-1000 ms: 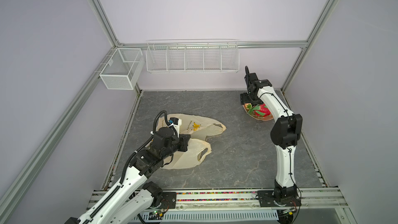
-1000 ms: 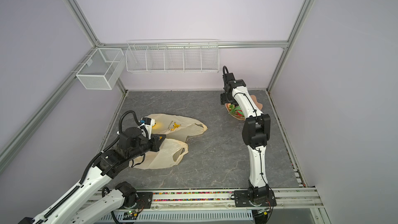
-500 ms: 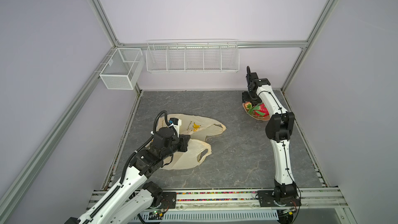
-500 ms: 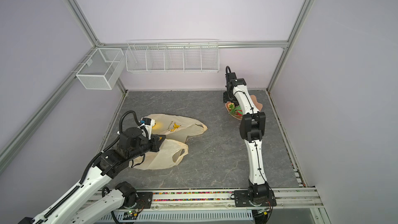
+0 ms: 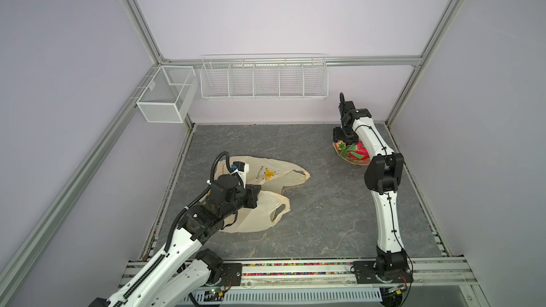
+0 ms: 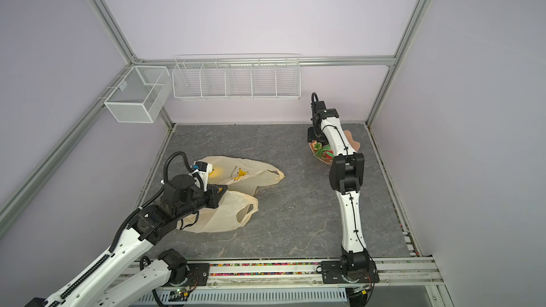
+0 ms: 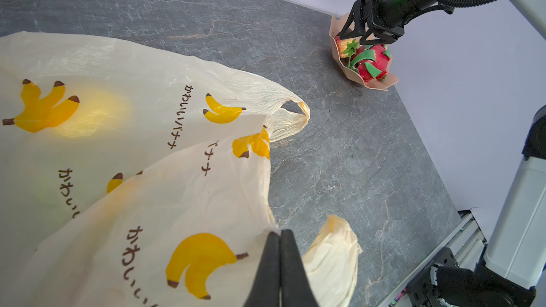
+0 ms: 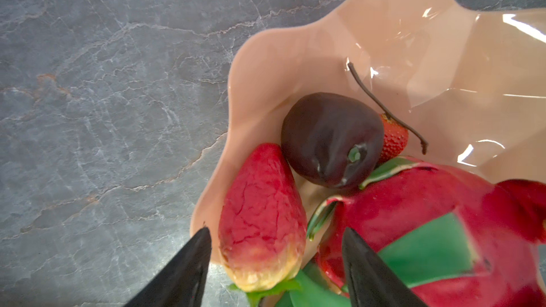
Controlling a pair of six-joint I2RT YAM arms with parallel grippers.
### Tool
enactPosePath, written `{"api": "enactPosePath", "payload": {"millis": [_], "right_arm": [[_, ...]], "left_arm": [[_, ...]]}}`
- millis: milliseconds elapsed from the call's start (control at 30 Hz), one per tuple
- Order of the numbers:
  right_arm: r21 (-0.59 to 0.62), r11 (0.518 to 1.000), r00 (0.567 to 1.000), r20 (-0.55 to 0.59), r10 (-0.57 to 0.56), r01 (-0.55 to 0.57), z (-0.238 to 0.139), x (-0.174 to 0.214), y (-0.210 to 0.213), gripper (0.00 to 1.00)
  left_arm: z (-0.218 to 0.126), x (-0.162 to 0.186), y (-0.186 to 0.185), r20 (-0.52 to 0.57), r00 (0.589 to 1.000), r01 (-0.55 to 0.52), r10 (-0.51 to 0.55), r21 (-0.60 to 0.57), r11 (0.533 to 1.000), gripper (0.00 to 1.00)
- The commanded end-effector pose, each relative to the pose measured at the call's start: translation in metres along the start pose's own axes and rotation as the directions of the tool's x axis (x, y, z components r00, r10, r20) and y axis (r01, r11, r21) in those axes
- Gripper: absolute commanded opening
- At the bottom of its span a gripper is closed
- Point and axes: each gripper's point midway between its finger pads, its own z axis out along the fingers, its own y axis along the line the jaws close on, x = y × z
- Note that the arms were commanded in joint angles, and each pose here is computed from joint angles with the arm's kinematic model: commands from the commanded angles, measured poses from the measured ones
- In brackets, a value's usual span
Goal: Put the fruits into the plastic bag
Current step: 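Lower the right gripper into the bowl and grasp the red strawberry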
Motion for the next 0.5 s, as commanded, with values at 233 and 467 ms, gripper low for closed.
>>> {"api": "enactPosePath", "payload": {"millis": [233,467], "right_arm": [[-0.010,1.000,0.999,-0.040,0.011,-0.011,0.0190,0.0074,0.0053,0.67],[-0.007,1.000,0.999,-0.053,0.010,-0.010,0.0225,0.0104,0.0051,0.61]], "left_arm": [[-0.0029,-0.0015,0.0026,0.010,1.000,0.014,-0.014,-0.014,1.000,0.00],[-0.0030,-0.0002,0.0033,0.005,1.000,0.018,-0.018,-0.017,1.000,0.00]]}}
